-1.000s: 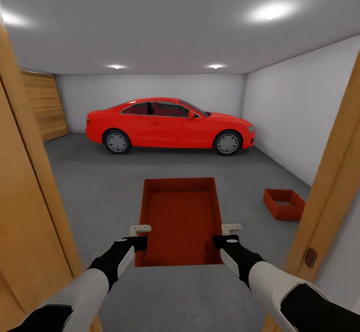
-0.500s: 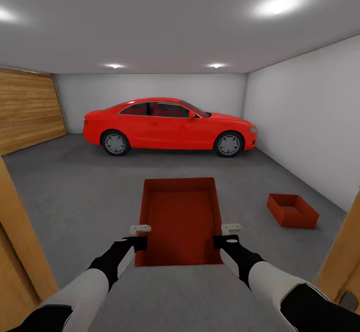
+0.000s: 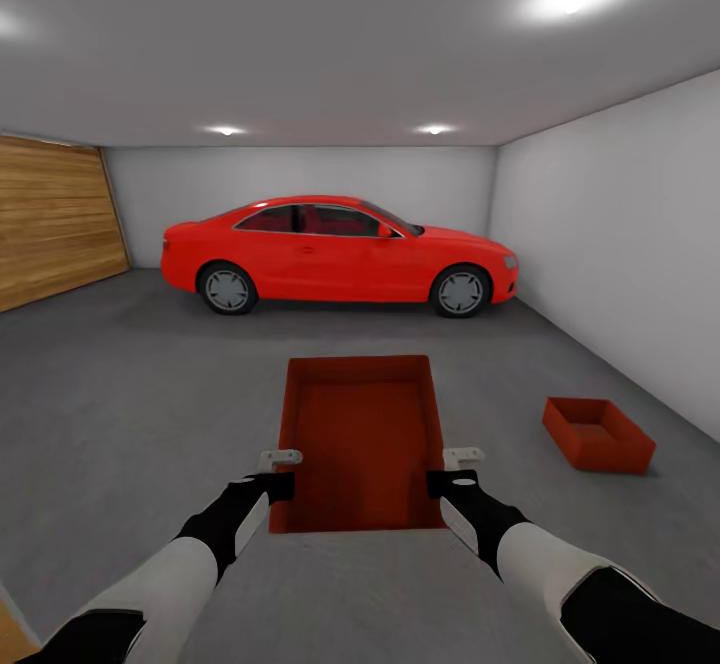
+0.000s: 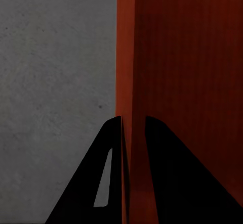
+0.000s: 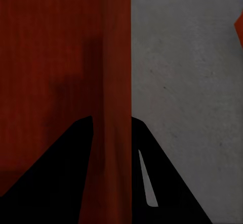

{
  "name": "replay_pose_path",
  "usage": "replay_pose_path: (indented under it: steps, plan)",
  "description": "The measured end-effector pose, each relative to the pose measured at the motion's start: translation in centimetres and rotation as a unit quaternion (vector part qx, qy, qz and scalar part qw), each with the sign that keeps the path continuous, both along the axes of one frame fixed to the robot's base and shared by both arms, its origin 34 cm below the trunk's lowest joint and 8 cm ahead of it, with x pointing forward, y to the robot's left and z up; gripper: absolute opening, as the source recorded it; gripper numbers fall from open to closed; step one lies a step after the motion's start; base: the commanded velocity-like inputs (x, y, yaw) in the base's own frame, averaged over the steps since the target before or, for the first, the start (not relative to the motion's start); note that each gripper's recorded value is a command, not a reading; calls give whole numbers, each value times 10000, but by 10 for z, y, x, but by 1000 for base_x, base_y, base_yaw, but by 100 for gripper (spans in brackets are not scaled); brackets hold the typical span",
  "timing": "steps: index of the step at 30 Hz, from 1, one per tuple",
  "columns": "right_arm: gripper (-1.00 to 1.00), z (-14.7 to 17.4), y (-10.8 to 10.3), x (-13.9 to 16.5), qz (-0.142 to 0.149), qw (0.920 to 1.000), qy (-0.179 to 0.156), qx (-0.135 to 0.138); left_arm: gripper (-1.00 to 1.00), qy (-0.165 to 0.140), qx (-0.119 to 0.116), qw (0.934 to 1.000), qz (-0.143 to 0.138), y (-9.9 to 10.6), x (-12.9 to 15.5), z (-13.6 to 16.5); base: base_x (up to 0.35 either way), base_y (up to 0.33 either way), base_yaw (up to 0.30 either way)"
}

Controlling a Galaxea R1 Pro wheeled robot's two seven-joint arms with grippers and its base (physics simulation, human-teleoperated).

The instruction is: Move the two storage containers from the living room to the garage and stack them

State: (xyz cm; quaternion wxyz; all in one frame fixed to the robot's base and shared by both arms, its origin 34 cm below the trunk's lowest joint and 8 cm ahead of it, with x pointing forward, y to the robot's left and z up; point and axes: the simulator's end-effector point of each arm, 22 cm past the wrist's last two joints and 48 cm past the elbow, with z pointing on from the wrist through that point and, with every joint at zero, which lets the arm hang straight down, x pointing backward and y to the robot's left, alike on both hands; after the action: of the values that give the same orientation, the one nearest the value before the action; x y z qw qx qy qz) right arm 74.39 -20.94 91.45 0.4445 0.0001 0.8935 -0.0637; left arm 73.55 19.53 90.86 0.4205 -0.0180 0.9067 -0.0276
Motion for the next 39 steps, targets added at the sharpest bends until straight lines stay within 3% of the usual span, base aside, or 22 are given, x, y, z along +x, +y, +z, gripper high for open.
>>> replay_pose_path:
  steps: [39]
  plan:
    - [-100, 0, 0, 0, -1, 10000, 0, -1, -100, 0, 0, 10000, 0, 0, 0, 0, 321, 0, 0]
